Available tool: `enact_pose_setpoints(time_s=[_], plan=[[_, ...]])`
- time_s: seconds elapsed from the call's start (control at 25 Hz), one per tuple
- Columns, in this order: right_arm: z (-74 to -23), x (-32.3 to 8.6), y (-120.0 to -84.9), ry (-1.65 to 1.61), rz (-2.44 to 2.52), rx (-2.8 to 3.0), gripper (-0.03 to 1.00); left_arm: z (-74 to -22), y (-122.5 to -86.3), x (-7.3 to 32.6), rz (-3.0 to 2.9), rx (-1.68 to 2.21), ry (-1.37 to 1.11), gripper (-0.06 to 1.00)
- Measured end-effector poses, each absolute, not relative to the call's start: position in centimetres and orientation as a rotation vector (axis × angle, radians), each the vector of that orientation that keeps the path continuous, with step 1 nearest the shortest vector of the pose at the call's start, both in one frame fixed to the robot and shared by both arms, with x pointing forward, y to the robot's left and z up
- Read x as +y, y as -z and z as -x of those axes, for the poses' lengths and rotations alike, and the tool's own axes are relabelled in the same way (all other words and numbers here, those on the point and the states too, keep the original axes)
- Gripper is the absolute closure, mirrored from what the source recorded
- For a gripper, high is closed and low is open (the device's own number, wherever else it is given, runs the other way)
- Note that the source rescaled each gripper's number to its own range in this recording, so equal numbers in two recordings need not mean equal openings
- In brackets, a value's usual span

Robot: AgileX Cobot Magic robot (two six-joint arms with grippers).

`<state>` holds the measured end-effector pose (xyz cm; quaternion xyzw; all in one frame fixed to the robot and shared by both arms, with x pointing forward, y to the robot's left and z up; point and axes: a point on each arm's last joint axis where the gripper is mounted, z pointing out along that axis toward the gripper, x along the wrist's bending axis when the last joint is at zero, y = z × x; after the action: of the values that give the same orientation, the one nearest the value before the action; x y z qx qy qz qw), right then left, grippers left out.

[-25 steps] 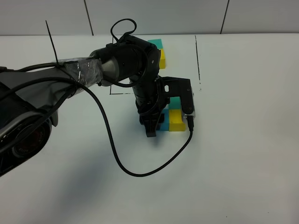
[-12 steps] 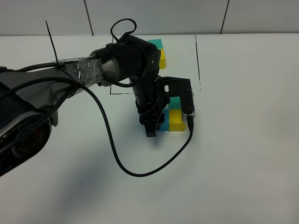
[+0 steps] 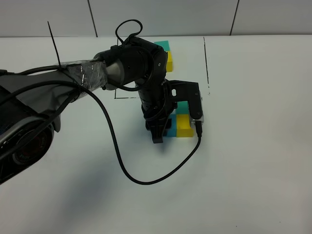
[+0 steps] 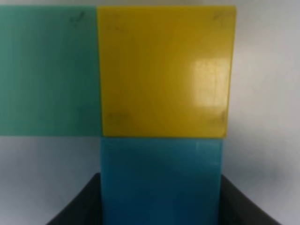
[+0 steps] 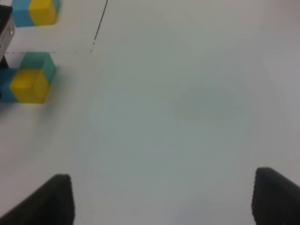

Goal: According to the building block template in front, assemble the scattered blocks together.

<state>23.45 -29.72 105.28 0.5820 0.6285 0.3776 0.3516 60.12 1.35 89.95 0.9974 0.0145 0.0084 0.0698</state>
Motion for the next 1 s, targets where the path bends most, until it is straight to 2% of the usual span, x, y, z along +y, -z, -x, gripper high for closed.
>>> enact_pose_setpoints(time_s=[0.64,0.8,1.0], plan=[[-23.45,-29.72,-105.28,-0.977,-1.506,1.627,0.39,-60.12,-89.95,1.35,-3.001,0.044,-0.025,0.94],[-23.45,-29.72,-105.28,-0.977,-1.506,1.627,0.39,-60.04,-89.72,1.38,-3.008,0.046,-0.006,0.83],[-23.45,-29.72,-105.28,-0.977,-1.506,1.627,0.39,-59.94,-89.52,1.43,-3.016,0.047,0.015,0.56]])
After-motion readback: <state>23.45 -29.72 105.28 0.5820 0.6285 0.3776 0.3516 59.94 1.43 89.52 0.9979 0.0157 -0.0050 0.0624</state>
